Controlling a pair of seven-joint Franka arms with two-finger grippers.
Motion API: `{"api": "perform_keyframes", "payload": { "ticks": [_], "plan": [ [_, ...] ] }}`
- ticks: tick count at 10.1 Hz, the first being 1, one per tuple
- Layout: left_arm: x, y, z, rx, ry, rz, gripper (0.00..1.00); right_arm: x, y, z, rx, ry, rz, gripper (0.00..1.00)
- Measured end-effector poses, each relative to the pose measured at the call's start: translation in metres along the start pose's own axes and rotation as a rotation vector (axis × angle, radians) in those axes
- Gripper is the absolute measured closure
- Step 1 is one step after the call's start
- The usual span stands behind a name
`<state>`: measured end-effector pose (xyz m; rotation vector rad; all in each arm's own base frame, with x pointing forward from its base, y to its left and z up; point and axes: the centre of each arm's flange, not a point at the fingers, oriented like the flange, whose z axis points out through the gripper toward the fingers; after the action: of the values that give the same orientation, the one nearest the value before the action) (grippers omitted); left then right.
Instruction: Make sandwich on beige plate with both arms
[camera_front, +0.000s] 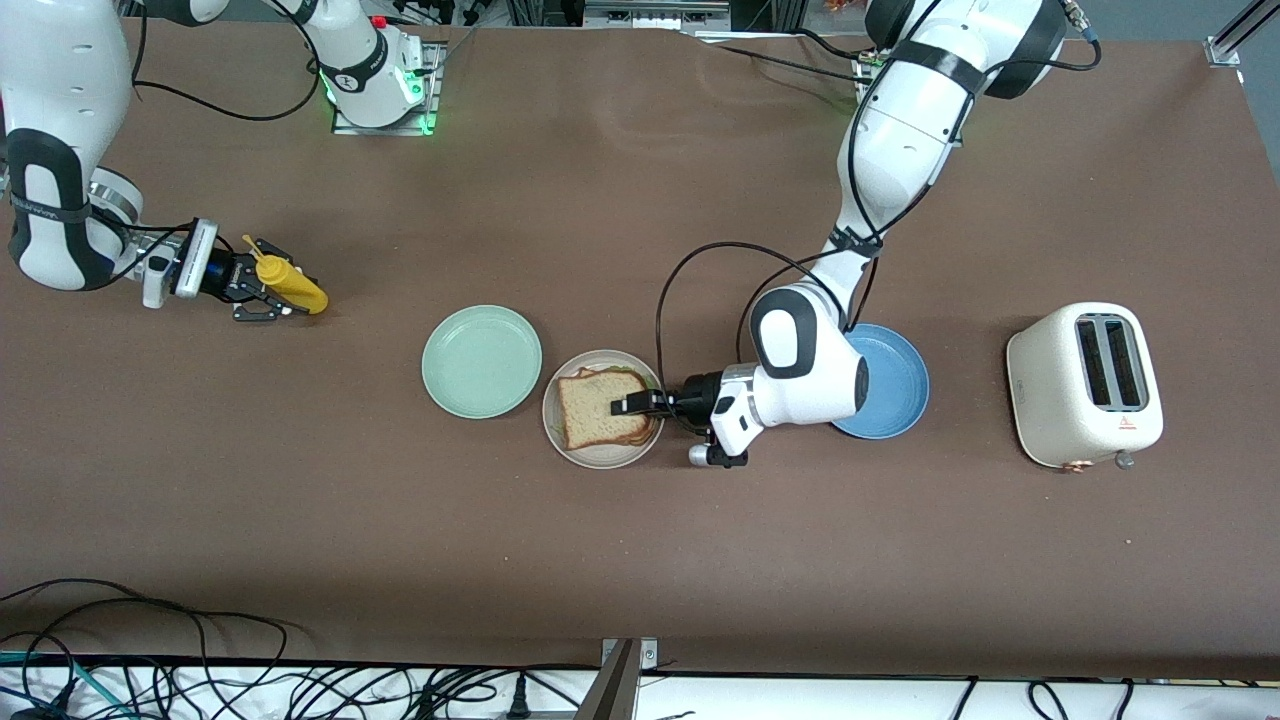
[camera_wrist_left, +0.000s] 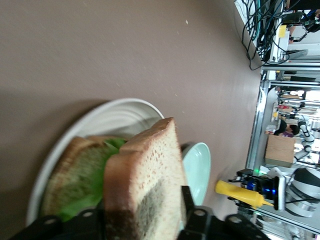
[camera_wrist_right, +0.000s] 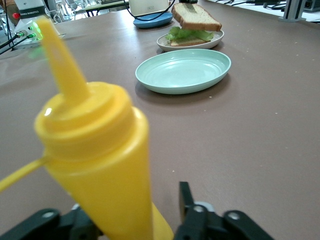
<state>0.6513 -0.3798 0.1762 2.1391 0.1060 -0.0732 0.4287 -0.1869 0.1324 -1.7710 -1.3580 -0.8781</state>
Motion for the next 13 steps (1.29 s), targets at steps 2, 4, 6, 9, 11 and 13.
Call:
{"api": "perform_keyframes", "payload": {
  "ticks": [2,4,6,9,11,13],
  "plan": [
    [0.009,-0.008,-0.012,0.017,0.017,0.011,0.1,-0.006,0.0,-0.015,-0.024,0.002,0.012,0.04],
    [0.02,-0.017,-0.029,0.063,0.023,0.041,0.0,-0.013,0.001,-0.044,-0.023,-0.014,0.025,0.0],
    [0.031,-0.016,-0.054,0.149,0.015,0.081,0.0,-0.007,0.013,-0.079,0.021,-0.056,0.076,0.0],
    [0.052,0.012,-0.124,0.345,0.023,0.087,0.0,0.032,0.054,-0.131,0.072,-0.194,0.186,0.0],
    [0.058,0.014,-0.185,0.491,-0.02,0.05,0.0,0.077,0.088,-0.156,0.082,-0.295,0.262,0.0],
    [0.057,0.002,-0.245,0.652,-0.101,0.044,0.0,0.13,0.114,-0.175,0.081,-0.366,0.353,0.0]
  ]
}}
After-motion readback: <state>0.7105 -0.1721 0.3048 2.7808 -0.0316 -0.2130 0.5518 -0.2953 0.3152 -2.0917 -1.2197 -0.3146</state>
